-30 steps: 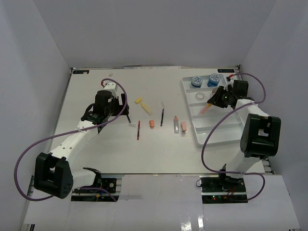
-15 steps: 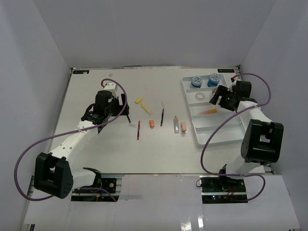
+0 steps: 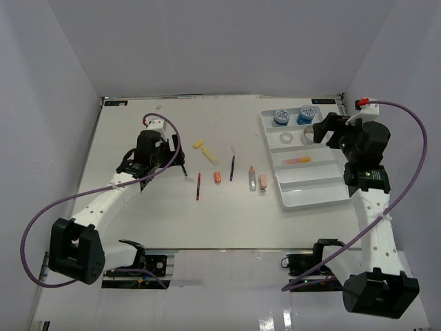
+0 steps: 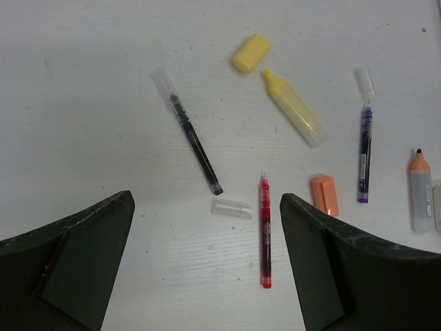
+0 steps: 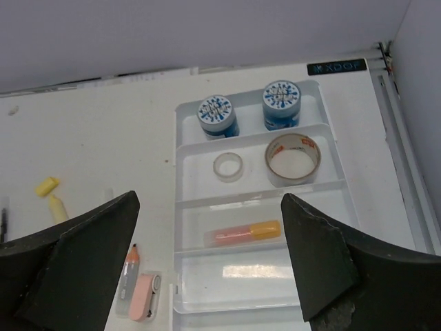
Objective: Sort the stationery into containers
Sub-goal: Place the pen in the storage box, then pick up the pen from the center of the board.
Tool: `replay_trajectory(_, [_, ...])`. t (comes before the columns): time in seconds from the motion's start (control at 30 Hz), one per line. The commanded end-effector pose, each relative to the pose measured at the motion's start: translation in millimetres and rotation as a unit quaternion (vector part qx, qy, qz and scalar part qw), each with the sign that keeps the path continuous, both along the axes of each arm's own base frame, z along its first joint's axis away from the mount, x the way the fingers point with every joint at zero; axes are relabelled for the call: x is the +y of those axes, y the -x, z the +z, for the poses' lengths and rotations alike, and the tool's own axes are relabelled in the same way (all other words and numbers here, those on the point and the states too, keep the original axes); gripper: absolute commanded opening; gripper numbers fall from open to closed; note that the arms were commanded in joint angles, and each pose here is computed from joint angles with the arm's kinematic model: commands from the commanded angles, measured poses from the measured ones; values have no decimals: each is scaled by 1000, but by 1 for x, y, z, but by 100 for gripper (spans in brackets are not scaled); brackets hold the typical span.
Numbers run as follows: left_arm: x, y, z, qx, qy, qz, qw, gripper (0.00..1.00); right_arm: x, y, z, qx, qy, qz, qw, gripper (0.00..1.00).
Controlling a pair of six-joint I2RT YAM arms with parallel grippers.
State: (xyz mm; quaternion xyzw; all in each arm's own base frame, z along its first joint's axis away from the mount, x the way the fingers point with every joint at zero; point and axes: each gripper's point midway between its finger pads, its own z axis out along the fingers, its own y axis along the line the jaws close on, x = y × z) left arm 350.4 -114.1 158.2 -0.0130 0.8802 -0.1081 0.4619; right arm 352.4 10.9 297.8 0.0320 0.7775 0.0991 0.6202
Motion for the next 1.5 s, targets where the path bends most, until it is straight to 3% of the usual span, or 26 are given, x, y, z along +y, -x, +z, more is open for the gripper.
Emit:
replay_trajectory(0.0, [1, -1, 1, 4, 7, 15, 1000, 98, 26, 17, 28, -68, -22, 64, 995, 90])
replay_trajectory(0.1, [2, 1, 1, 10, 10, 18, 1000, 98, 55, 27, 38, -93, -37, 144, 984, 90])
replay_trajectory(0.37, [7, 8, 3, 4, 12, 30, 999, 98, 131, 36, -14, 32, 36, 181, 982, 95])
replay_trajectory(0.67, [16, 8, 3, -2, -4, 47, 999, 98, 215, 50, -123, 183, 84, 197, 959, 96])
replay_trajectory(0.87, [17, 9, 0, 3, -6, 48, 999, 98, 235, 58, -185, 265, 88, 177, 944, 100])
replay_trajectory(1.47, [13, 9, 0, 6, -1, 39, 999, 98, 226, 61, -266, 343, 119, 124, 924, 70])
